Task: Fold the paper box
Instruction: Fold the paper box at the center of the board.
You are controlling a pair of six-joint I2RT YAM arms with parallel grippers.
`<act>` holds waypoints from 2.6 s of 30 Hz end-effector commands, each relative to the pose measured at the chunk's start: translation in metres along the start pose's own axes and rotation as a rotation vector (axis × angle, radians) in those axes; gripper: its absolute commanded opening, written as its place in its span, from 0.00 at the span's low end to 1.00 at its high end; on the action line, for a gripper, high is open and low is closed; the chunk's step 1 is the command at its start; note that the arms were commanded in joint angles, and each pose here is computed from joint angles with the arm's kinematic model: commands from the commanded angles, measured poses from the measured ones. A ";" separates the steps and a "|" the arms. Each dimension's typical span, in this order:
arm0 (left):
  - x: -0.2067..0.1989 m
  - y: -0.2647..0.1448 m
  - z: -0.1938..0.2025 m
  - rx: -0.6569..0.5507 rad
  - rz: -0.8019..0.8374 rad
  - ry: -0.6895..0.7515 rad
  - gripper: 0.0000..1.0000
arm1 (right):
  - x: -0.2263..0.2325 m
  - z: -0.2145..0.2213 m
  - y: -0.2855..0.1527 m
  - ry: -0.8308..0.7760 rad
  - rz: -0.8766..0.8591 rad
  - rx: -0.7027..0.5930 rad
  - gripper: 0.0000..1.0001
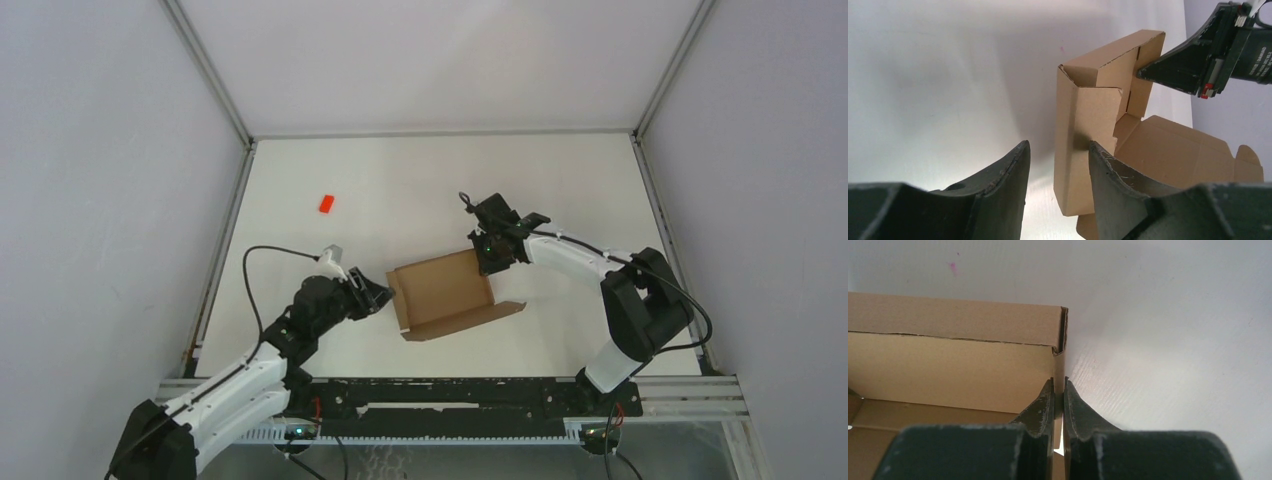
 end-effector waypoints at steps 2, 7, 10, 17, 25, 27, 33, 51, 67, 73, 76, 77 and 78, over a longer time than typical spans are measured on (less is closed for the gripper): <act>-0.005 0.006 0.007 0.017 0.040 0.013 0.51 | 0.008 -0.007 0.000 0.017 -0.032 -0.039 0.04; -0.009 0.009 0.011 0.031 0.045 0.017 0.52 | 0.009 -0.007 0.002 0.020 -0.034 -0.038 0.04; -0.010 0.011 0.012 0.033 0.035 0.019 0.52 | 0.012 -0.007 0.002 0.020 -0.035 -0.041 0.04; -0.012 0.015 0.012 0.014 -0.061 0.048 0.49 | 0.021 -0.004 0.001 0.008 -0.023 -0.048 0.04; -0.017 0.017 0.011 0.007 -0.144 0.089 0.39 | 0.033 0.001 0.001 -0.006 -0.014 -0.051 0.04; -0.018 0.018 0.011 0.003 -0.169 0.103 0.38 | 0.035 0.002 0.000 -0.010 -0.005 -0.056 0.04; -0.022 0.021 0.013 0.012 -0.241 0.150 0.33 | 0.039 0.006 -0.003 -0.011 -0.007 -0.076 0.04; -0.036 0.028 0.015 -0.014 -0.424 0.316 0.16 | 0.051 0.021 -0.007 -0.050 0.020 -0.108 0.04; -0.036 0.010 -0.001 -0.170 -0.541 0.477 0.04 | 0.060 0.042 -0.035 -0.061 0.031 -0.202 0.04; -0.042 -0.001 -0.005 -0.262 -0.556 0.520 0.05 | 0.068 0.050 -0.044 -0.078 0.037 -0.224 0.05; -0.044 -0.008 -0.008 -0.310 -0.546 0.523 0.05 | 0.071 0.056 -0.049 -0.085 0.031 -0.241 0.05; -0.045 -0.011 -0.010 -0.326 -0.532 0.520 0.06 | 0.072 0.058 -0.051 -0.088 0.031 -0.247 0.05; -0.046 -0.014 -0.010 -0.341 -0.520 0.518 0.06 | 0.072 0.060 -0.054 -0.090 0.034 -0.256 0.05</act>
Point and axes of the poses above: each gripper's point midway between its finger pads, its own y axis out along the fingers, its own x axis along the line the jaws close on, z = x × y, the point moved 9 cm from there along -y, back along the fingers, and after that the axes turned 2 degrees about y, right-handed, at the moved point
